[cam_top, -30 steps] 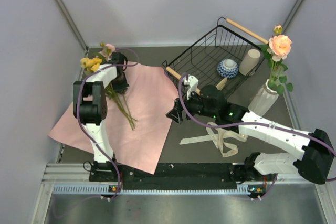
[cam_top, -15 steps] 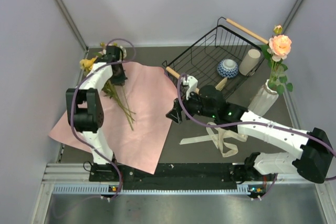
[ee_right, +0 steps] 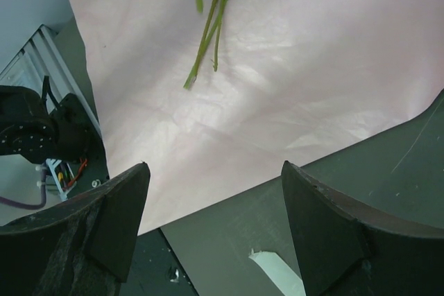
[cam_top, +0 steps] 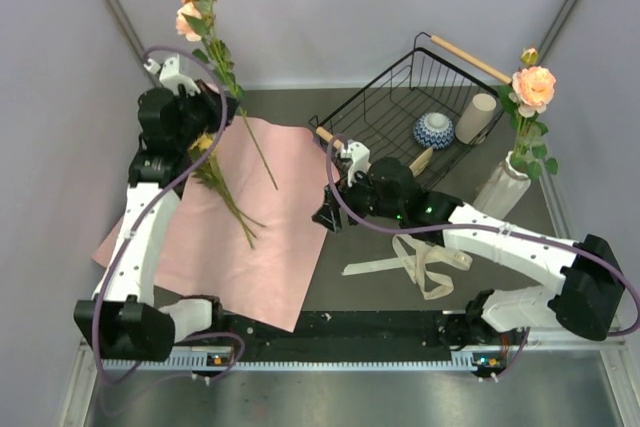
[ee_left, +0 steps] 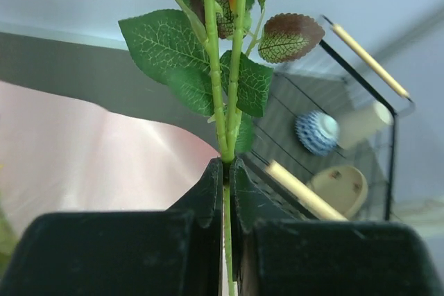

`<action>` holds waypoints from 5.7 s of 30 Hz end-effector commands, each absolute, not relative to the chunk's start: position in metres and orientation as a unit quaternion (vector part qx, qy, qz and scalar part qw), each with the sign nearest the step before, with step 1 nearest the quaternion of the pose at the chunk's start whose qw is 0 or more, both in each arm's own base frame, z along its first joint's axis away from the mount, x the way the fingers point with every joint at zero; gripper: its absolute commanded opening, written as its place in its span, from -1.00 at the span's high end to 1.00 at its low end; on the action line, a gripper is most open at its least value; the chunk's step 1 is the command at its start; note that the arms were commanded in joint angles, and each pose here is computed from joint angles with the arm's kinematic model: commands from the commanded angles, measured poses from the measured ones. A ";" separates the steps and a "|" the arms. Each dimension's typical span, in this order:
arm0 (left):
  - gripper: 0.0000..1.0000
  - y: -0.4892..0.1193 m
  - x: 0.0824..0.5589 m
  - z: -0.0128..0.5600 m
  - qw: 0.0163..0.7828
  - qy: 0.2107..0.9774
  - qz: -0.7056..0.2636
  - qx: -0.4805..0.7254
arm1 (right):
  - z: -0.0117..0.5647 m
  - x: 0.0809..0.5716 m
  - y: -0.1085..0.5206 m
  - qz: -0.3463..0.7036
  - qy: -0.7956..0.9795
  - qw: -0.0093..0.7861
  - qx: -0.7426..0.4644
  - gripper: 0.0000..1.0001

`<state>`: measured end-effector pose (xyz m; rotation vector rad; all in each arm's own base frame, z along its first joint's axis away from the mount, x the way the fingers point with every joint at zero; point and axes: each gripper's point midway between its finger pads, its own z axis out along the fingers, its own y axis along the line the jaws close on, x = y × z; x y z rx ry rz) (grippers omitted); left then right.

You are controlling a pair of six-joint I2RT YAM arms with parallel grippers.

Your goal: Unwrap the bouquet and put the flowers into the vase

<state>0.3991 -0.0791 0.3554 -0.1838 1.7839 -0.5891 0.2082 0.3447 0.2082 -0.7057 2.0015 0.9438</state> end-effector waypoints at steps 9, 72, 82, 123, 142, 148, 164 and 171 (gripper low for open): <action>1.00 -0.193 0.315 0.338 0.575 0.660 -0.455 0.165 | 0.273 0.219 0.350 0.398 0.758 0.456 -0.242 -0.42; 1.00 -0.226 0.290 0.313 0.571 0.723 -0.312 0.234 | 0.342 0.299 0.374 0.382 0.765 0.518 -0.010 0.45; 1.00 -0.231 0.286 0.311 0.566 0.722 -0.313 0.248 | 0.346 0.303 0.380 0.383 0.762 0.522 -0.011 0.38; -0.17 -0.187 0.272 0.350 0.654 0.692 -0.245 0.179 | 0.544 0.209 0.103 0.167 0.575 0.800 -0.022 1.00; -0.12 -0.192 0.274 0.344 0.646 0.697 -0.252 0.182 | 0.537 0.213 0.001 -0.210 0.563 0.799 0.036 1.00; -0.12 -0.195 0.275 0.340 0.640 0.701 -0.254 0.185 | 0.519 0.225 0.014 -0.229 0.566 0.792 0.017 1.00; -0.11 -0.196 0.278 0.336 0.636 0.705 -0.253 0.186 | 0.471 0.233 -0.002 -0.206 0.578 0.788 0.058 0.97; -0.11 -0.196 0.277 0.336 0.635 0.706 -0.252 0.187 | 0.438 0.237 -0.011 -0.202 0.585 0.781 0.088 0.88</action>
